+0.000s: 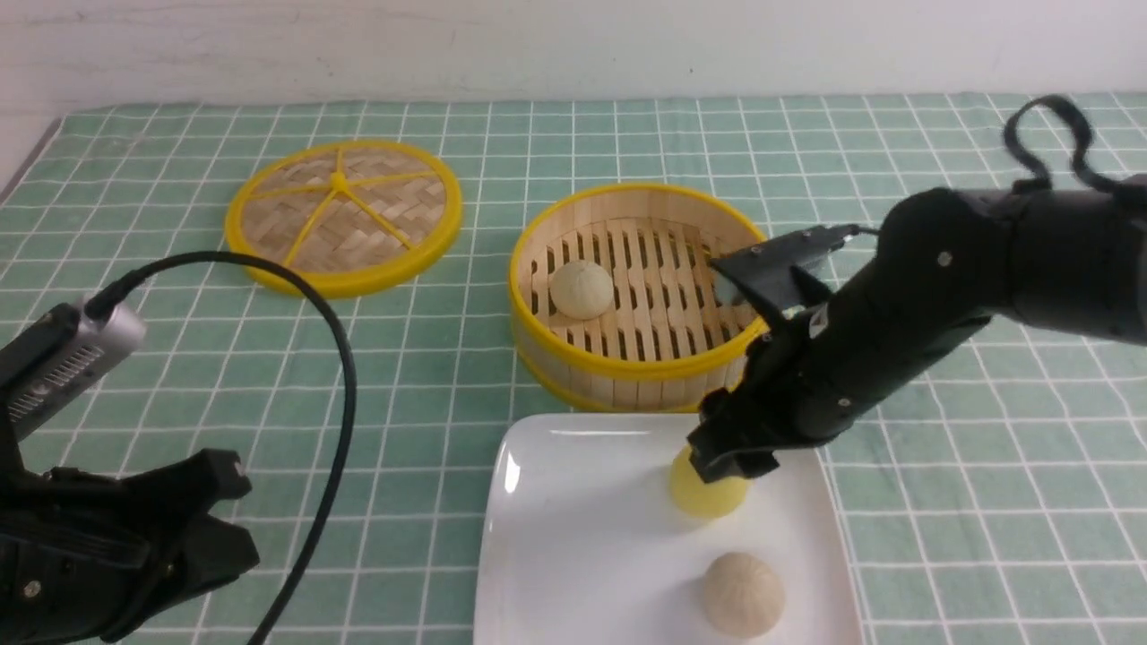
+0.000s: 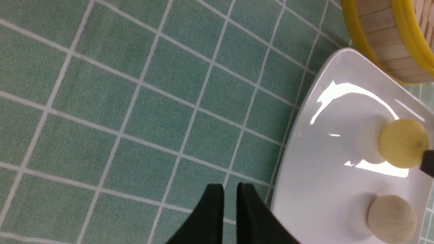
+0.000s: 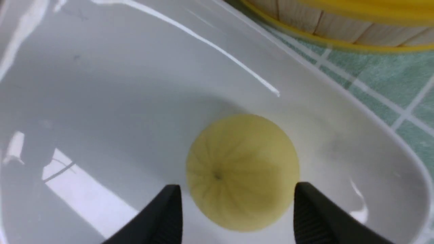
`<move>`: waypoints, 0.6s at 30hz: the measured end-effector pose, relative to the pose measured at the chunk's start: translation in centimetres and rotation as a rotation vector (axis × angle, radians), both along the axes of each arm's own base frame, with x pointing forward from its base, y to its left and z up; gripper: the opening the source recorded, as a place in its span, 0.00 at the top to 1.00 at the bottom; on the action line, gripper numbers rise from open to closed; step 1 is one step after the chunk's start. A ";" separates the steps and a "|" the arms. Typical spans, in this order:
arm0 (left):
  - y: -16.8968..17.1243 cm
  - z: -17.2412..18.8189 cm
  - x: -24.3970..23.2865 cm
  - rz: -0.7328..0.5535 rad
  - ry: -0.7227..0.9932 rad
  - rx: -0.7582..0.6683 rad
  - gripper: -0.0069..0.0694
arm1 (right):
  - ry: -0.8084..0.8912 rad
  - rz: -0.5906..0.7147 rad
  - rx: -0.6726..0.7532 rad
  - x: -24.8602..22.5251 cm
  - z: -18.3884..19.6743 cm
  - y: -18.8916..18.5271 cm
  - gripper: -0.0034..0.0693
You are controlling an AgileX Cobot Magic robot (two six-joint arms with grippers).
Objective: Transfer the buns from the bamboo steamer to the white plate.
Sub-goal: 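Move the steamed bun from the bamboo steamer onto the white plate with the right gripper, then reach into the bamboo steamer and grasp a bun with the left gripper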
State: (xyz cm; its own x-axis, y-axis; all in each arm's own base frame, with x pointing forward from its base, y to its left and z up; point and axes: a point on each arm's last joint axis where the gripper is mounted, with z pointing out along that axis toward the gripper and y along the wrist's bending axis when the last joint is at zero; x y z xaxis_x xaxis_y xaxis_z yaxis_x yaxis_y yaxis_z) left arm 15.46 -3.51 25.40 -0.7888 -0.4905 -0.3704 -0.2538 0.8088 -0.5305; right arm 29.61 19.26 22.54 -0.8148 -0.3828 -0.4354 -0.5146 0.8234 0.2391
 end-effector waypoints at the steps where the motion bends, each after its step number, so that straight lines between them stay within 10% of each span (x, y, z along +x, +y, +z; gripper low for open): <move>1: 0.0 0.0 0.0 0.001 -0.003 0.000 0.79 | -0.022 -0.009 0.014 -0.2 1.2 -0.6 0.35; 8: 0.1 0.1 0.2 0.012 -0.027 0.004 0.78 | -0.238 -0.043 0.084 -5.2 11.8 -6.3 0.44; 18: 0.8 2.3 2.0 0.000 -0.237 0.124 0.78 | -0.455 -0.014 0.015 -17.4 18.2 -12.9 0.91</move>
